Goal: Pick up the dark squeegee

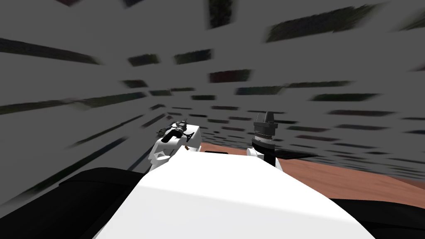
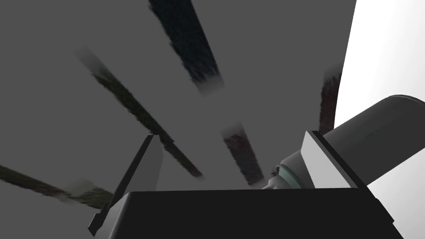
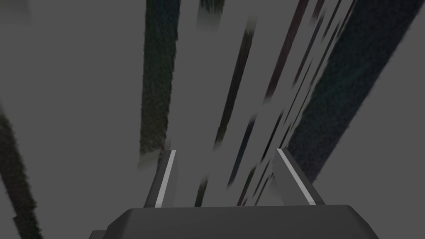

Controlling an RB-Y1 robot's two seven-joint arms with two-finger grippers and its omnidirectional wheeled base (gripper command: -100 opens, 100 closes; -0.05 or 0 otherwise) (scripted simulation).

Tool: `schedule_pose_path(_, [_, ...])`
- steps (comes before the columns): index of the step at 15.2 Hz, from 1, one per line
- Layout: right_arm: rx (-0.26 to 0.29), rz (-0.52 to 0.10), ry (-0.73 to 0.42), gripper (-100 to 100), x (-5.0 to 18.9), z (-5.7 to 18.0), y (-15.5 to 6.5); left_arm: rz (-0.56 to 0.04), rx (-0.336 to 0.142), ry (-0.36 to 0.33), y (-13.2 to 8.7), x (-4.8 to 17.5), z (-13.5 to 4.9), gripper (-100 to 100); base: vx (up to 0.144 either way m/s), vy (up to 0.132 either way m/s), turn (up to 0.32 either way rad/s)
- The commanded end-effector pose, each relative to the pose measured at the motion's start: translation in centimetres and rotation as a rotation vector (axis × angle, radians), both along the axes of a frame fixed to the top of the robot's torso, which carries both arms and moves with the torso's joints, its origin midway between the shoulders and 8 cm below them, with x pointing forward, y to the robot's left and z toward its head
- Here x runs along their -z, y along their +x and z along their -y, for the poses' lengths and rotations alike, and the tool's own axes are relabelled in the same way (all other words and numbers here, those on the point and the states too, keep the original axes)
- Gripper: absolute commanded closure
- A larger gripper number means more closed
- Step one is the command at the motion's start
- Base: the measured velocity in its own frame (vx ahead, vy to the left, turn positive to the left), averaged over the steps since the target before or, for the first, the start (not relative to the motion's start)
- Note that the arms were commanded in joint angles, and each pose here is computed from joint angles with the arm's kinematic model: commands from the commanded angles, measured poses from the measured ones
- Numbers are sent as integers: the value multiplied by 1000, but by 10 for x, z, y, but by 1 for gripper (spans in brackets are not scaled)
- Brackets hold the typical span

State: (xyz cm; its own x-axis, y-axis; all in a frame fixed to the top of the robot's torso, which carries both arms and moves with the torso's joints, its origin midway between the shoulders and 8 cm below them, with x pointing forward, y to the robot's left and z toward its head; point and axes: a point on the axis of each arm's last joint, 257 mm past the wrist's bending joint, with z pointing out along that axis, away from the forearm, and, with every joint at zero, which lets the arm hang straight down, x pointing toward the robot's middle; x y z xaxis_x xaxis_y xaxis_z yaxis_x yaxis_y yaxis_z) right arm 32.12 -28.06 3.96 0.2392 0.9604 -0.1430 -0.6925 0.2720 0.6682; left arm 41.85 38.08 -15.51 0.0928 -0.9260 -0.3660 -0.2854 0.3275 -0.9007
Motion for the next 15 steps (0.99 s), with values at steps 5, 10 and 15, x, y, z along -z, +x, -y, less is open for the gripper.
schedule_pose_path(5, [0, 0, 0, 0, 0, 0, 0, -109, -37, -7, -10, 25, -11, -100, 32, 1, 2])
schedule_pose_path(10, [0, 0, 0, 0, 0, 0, 0, -201, -72, -14, -20, 44, -23, -100, 27, 0, 3])
schedule_pose_path(15, [0, 0, 0, 0, 0, 0, 0, -282, -97, -25, -30, 61, -30, -100, 28, -1, 3])
